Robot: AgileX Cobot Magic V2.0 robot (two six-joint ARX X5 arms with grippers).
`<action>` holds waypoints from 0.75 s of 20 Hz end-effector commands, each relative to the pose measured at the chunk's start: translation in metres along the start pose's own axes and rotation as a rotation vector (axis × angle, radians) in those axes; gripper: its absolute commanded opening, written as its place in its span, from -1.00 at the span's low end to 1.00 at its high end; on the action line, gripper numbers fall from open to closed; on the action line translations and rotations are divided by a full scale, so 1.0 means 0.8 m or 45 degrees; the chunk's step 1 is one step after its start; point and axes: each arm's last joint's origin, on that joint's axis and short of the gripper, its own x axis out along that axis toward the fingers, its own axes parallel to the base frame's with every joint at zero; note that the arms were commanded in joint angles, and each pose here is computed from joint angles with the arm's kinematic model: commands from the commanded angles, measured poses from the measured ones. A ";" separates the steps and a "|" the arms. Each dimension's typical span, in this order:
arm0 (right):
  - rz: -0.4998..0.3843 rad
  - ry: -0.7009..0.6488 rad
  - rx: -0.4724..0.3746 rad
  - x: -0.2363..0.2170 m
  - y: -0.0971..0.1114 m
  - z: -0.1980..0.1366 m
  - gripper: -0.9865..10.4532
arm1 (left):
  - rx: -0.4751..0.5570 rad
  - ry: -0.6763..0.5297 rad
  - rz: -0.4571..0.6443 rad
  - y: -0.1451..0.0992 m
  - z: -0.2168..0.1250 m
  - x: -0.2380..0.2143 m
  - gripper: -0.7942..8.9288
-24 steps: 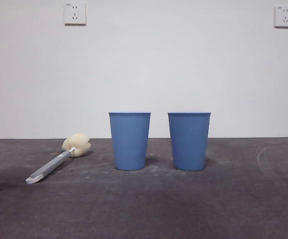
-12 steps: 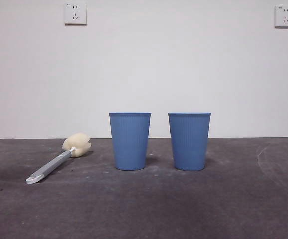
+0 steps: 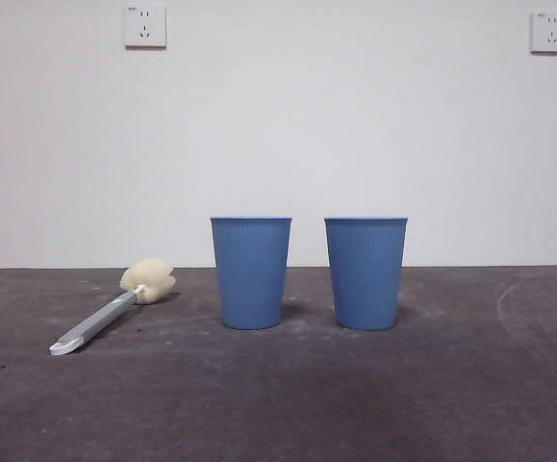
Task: Pick up the cup brush,pick up the cup,insert the brush into the cup,clean the cup,put the cup brush back,put the cup back to the fixed position on the table
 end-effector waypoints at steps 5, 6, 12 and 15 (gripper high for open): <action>-0.001 -0.009 0.004 -0.001 0.000 0.001 -0.82 | -0.075 0.133 -0.021 -0.002 -0.032 -0.001 -0.84; -0.001 -0.010 0.004 -0.001 0.000 0.001 -0.82 | -0.083 0.133 -0.042 -0.003 -0.032 -0.001 -0.84; -0.019 -0.012 0.005 -0.001 0.000 0.001 -0.82 | -0.083 0.151 -0.061 -0.003 -0.034 0.000 -0.84; -0.019 -0.012 0.004 -0.001 0.000 0.001 -0.82 | -0.082 0.168 -0.062 -0.004 -0.035 0.001 -0.84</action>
